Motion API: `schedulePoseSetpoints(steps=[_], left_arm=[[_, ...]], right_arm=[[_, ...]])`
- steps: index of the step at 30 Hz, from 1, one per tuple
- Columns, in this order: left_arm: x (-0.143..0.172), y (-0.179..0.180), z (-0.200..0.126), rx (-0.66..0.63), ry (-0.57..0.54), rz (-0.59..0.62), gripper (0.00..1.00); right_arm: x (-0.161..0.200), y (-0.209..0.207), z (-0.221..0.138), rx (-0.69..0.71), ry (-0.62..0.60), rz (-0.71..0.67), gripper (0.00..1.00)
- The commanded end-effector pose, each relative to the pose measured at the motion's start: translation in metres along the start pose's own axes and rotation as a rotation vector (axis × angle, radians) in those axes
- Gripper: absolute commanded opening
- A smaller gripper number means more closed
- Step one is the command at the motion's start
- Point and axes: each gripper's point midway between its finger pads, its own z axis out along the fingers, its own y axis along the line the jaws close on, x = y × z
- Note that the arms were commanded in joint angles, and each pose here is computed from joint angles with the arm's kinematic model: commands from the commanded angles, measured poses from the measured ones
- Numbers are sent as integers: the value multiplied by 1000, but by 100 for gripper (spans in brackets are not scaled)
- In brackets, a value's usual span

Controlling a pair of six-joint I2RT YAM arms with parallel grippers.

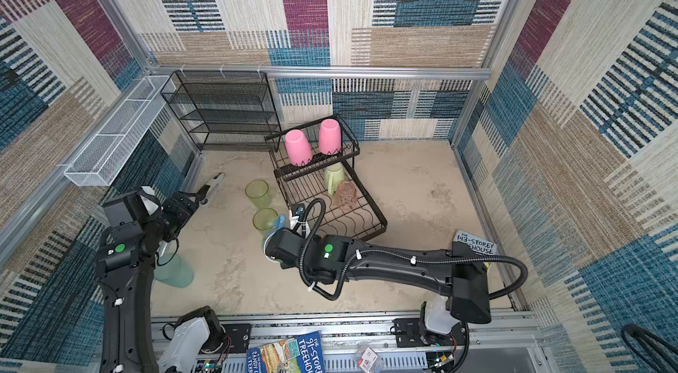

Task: Load cups into a dish rack
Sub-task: Pick up the cup from the bottom-left of the table, then place the cup upside down at the dish rack.

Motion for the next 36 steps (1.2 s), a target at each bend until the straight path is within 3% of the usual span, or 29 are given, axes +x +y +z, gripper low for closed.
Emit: schedulePoseSetpoints(steps=[1,14,24,36], left_arm=[[6,-13,-3,59,50,-33,81],[41,-34,3,120,233,-75,79],[81,-58,4,137,401,-107,78],[129,-72,2,-69,630,-147,75]], right_arm=[[-54,14,-9,-41,-279,-46,0],[-72,19,-14,-60,-585,-363,0],[-71,17,-2,31,-711,-546,0],[-69,15,-6,98,-810,-740,0]])
